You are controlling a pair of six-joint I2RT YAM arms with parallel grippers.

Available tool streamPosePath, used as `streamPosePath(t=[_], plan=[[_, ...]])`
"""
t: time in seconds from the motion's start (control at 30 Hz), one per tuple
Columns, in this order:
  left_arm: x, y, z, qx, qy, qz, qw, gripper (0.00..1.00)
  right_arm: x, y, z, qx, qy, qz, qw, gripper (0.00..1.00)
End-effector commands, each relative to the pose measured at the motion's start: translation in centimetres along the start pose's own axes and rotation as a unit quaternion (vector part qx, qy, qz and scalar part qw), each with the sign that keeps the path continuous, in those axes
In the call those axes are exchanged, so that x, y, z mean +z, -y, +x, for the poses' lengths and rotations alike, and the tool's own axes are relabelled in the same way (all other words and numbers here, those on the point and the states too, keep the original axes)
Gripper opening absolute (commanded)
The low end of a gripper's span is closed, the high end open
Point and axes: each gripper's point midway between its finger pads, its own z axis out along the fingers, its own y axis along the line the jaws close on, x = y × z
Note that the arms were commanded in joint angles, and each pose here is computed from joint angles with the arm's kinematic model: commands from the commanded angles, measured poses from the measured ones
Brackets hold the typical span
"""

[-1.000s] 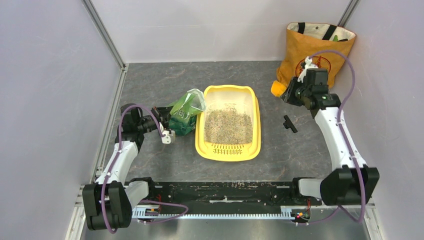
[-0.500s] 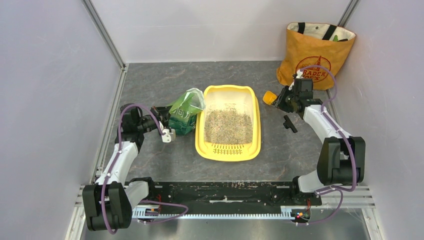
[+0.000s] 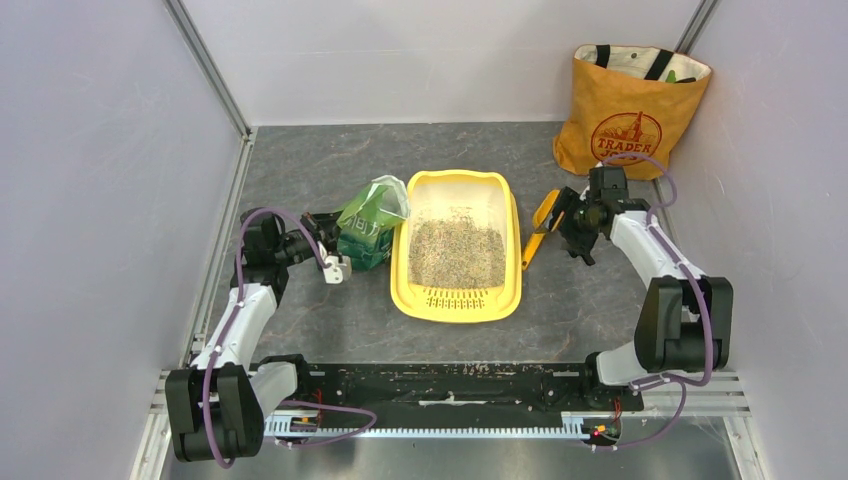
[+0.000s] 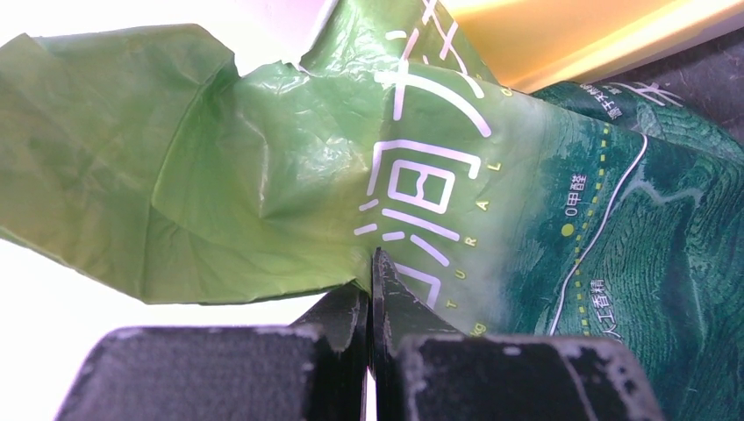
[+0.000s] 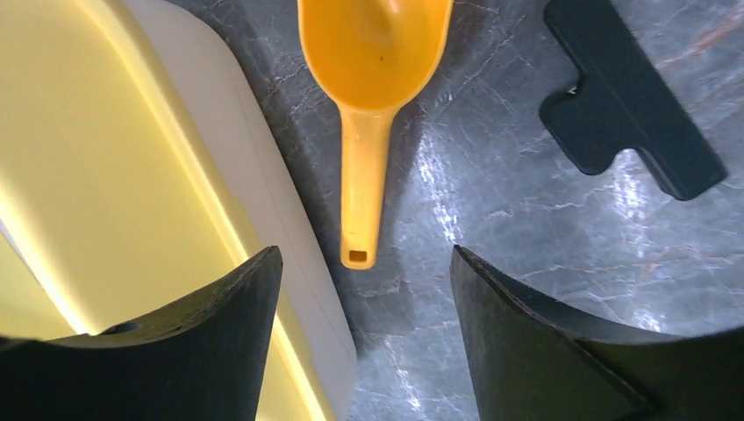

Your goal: Fill the litter box with clean litter

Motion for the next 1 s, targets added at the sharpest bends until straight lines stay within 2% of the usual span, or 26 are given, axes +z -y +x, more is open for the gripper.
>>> streamPosePath(t=[0.0, 0.07, 0.13, 0.2, 0.23, 0.27, 0.37, 0.5, 0.63, 0.7, 0.87, 0.97], plan=[[-0.4, -2.8, -0.1, -0.029, -0.006, -0.034, 0.999, 0.02, -4.8, -3.1, -3.6, -0.085, 0.062, -0.06, 0.993, 0.78], [-0.6, -3.5, -0.1, -0.062, -0.006, -0.041, 0.997, 0.02, -7.3, -7.0, -5.3, -0.176, 0.096, -0.148, 0.968, 0.8], [-0.7, -3.5, -0.5, -0.084, -0.002, -0.044, 0.995, 0.02, -10.0, -11.6, -6.0, -0.256, 0.115, -0.259, 0.924, 0.81], [-0.9, -3.2, -1.0, -0.098, 0.004, -0.038, 0.994, 0.02, -12.2, -15.4, -6.5, -0.304, 0.128, -0.339, 0.881, 0.86], [-0.9, -3.0, -1.3, -0.102, 0.007, -0.035, 0.994, 0.02, -12.8, -16.8, -6.7, -0.322, 0.131, -0.371, 0.861, 0.92], [-1.0, -2.6, -1.5, -0.107, 0.009, -0.03, 0.994, 0.02, -13.0, -19.1, -5.9, -0.345, 0.123, -0.395, 0.842, 0.93], [-1.2, -2.0, -2.0, -0.104, 0.011, -0.027, 0.994, 0.02, -12.0, -24.0, -4.7, -0.394, 0.114, -0.418, 0.81, 0.88], [-1.4, -1.9, -2.1, -0.097, 0.005, -0.03, 0.995, 0.02, -9.8, -29.6, -2.7, -0.41, 0.091, -0.418, 0.806, 0.82], [-1.6, -2.2, -2.0, -0.093, 0.001, -0.033, 0.995, 0.02, -6.1, -32.6, -0.6, -0.403, 0.049, -0.398, 0.823, 0.83], [-1.6, -2.3, -1.9, -0.092, 0.001, -0.034, 0.995, 0.02, -4.3, -33.3, 0.7, -0.408, 0.031, -0.379, 0.83, 0.84], [-1.7, -2.1, -2.1, -0.091, 0.002, -0.032, 0.995, 0.02, -1.7, -34.5, 3.8, -0.408, -0.017, -0.378, 0.831, 0.83], [-1.8, -2.0, -2.1, -0.093, 0.0, -0.03, 0.995, 0.02, -0.7, -34.6, 5.3, -0.419, -0.027, -0.37, 0.828, 0.79]])
